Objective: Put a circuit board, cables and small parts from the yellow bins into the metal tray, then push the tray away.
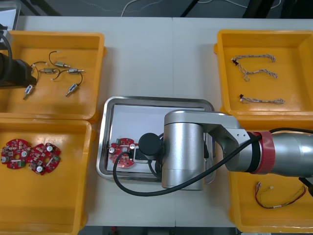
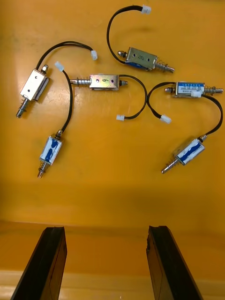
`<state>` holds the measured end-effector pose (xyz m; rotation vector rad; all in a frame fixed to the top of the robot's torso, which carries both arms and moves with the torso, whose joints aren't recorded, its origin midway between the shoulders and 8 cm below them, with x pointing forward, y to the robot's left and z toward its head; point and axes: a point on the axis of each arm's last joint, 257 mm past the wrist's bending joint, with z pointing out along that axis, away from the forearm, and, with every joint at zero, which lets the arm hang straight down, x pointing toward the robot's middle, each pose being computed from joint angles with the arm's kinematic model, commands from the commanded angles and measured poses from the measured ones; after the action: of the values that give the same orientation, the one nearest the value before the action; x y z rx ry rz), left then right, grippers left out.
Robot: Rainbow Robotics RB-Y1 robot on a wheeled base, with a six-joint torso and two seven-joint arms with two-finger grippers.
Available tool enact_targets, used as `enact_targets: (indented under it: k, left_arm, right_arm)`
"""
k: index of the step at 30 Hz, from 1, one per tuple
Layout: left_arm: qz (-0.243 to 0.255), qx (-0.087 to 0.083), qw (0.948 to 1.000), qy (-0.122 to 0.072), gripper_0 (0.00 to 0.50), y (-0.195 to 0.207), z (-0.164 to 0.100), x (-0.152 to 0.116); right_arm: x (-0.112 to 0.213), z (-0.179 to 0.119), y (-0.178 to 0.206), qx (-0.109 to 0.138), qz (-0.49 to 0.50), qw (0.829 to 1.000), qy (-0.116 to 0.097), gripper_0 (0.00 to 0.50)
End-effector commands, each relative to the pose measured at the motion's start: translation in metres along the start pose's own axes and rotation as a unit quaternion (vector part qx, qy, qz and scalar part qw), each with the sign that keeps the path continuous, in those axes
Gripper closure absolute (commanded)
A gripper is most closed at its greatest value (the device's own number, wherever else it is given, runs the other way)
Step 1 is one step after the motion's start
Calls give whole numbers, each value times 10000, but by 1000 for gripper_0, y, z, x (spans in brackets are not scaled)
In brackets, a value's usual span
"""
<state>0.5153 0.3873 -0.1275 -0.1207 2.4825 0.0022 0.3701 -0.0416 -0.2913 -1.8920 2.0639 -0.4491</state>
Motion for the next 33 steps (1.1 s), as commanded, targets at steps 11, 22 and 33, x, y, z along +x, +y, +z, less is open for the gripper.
enact_targets:
  k: [11, 22, 33]
  left_arm:
    - [1253, 81, 9921, -3, 0, 3, 30, -9]
    - [1761, 208, 9840, -179, 0, 10, 48, -26]
    - [2124, 120, 9765, -352, 0, 26, 67, -38]
  right_arm:
    - [-5, -15, 3, 44, -371, 9991, -219, 0]
    - [-6, -49, -23, -95, 167, 9985, -509, 0]
    - [28, -102, -61, -419, 1513, 9865, -477, 0]
